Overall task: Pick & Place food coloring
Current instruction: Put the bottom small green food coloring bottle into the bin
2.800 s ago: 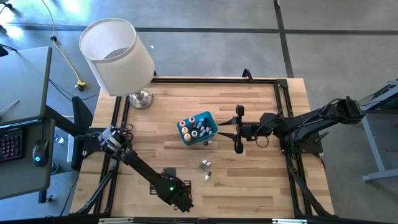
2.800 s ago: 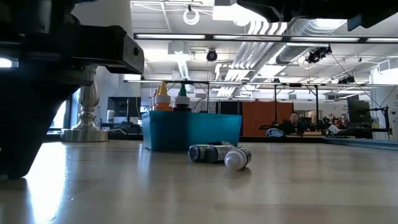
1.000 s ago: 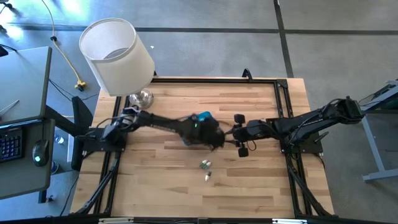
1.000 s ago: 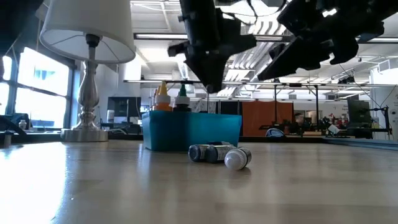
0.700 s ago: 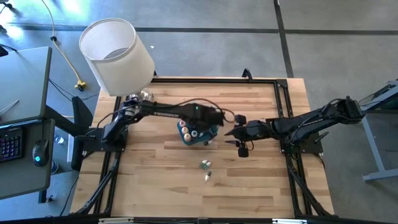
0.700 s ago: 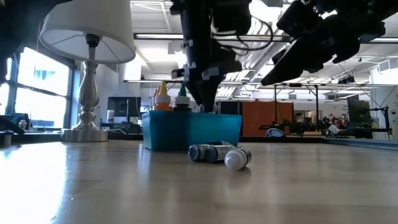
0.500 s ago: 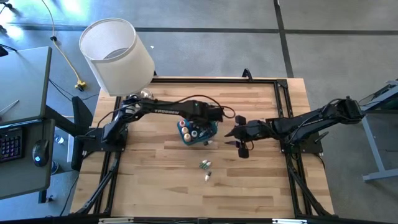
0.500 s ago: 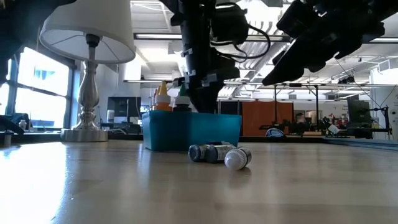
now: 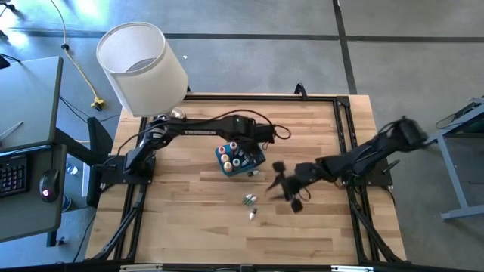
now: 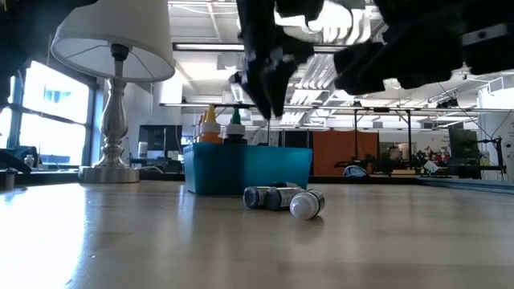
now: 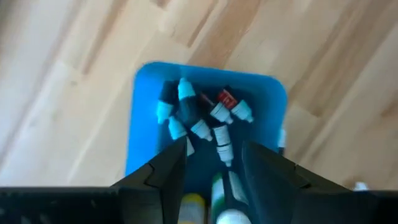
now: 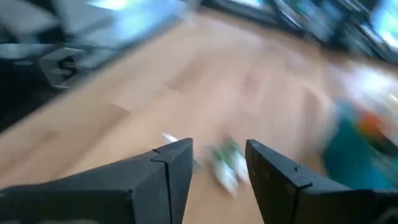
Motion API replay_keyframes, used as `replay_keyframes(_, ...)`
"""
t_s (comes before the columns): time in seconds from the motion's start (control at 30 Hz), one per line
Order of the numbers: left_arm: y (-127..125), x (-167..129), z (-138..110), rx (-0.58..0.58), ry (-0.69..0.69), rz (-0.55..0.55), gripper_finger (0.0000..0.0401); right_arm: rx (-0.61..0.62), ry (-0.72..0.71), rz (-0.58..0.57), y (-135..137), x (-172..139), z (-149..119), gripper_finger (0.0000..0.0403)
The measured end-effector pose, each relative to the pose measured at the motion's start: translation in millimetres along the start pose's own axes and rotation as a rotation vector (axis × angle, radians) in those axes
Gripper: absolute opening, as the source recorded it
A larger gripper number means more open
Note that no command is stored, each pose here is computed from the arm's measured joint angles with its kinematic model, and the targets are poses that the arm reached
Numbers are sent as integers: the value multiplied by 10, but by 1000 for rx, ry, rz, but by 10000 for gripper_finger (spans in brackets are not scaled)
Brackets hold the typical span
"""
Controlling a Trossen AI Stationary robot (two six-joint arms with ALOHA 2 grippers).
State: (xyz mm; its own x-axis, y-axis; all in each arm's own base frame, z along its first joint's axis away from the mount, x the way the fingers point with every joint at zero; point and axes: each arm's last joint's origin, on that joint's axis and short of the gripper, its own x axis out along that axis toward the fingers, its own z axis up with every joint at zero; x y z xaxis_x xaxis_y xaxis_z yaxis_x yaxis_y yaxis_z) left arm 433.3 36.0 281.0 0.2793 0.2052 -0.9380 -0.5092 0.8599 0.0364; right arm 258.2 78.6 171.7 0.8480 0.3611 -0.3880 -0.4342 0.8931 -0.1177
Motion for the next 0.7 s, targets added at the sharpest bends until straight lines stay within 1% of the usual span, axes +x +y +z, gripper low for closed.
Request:
replay_keyframes(0.1,-61,-361,12,5,-39,26,152,-123,-100,138,128,195,-61,142)
replay_keyframes(0.13,-96,-476,-5,18,-52,39,152,-149,-124,160,160,252,-92,142)
replay_keyframes(0.2,-193,-691,-52,45,-99,66,151,-160,-142,173,199,377,-147,142)
replay_keyframes(0.27,-296,-868,-128,71,-144,106,151,-150,-123,169,197,519,-183,142)
replay_keyframes(0.37,-420,-1058,-329,100,-194,166,151,-115,-72,178,188,750,-233,142)
replay_keyframes(0.5,-552,-1284,-614,62,-254,269,151,-87,-5,197,184,1004,-287,142)
replay_keyframes(0.57,-674,-1354,-697,63,-324,277,151,-81,35,204,185,1076,-324,142)
replay_keyframes(0.63,-778,-1418,-825,106,-339,276,151,-76,77,206,187,1114,-364,142)
replay_keyframes(0.7,-880,-1485,-933,137,-362,257,151,-86,88,203,187,1116,-370,142)
